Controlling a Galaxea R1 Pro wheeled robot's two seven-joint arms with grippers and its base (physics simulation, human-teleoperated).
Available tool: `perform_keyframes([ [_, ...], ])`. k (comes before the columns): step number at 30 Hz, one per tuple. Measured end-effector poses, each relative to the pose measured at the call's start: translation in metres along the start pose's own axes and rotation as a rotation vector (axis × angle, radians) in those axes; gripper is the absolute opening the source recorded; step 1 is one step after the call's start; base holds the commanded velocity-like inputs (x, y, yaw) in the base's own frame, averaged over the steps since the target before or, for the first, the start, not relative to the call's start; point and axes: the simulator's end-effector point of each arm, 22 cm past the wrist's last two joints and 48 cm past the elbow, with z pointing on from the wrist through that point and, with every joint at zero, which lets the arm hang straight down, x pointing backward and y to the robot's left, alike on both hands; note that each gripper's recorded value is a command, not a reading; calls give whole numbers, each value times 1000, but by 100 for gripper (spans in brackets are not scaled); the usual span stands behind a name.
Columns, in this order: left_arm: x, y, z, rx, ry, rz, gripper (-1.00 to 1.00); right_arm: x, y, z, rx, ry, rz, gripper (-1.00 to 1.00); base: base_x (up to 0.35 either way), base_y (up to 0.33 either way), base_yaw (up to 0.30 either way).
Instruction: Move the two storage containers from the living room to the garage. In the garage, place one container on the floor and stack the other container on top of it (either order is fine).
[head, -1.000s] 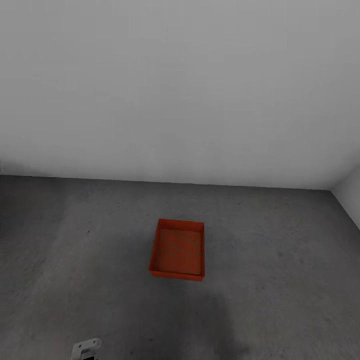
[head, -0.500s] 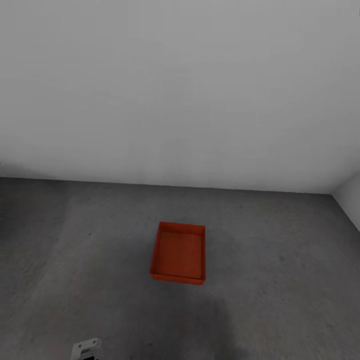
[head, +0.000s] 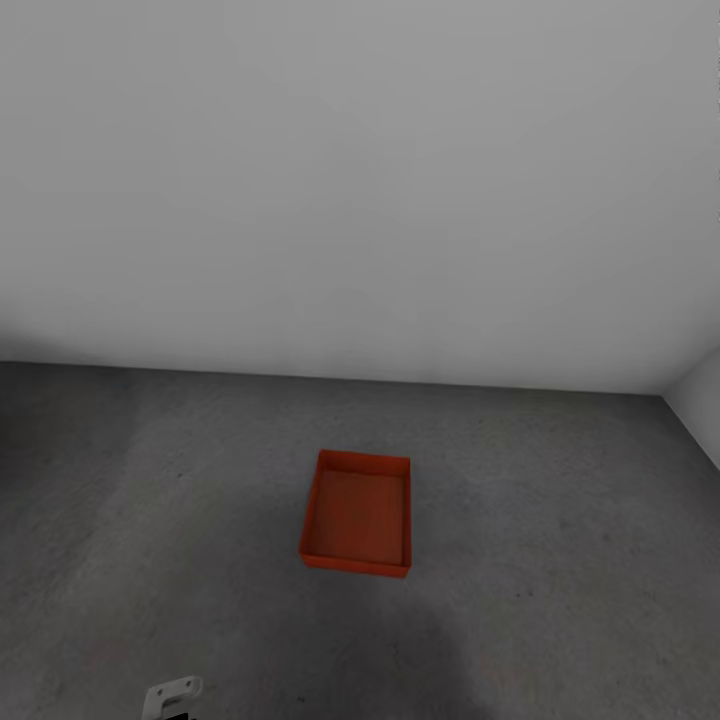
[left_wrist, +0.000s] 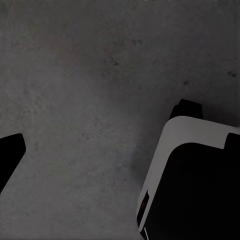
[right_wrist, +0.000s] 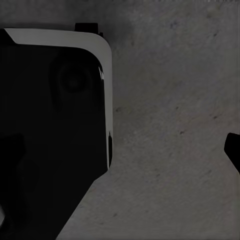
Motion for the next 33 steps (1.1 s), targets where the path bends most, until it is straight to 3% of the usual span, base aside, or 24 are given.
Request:
perform_keyframes([
  [33, -21, -2, -11, 11, -48, -14, 100, -21, -1, -7, 0, -52, 6, 100, 0, 0, 0],
])
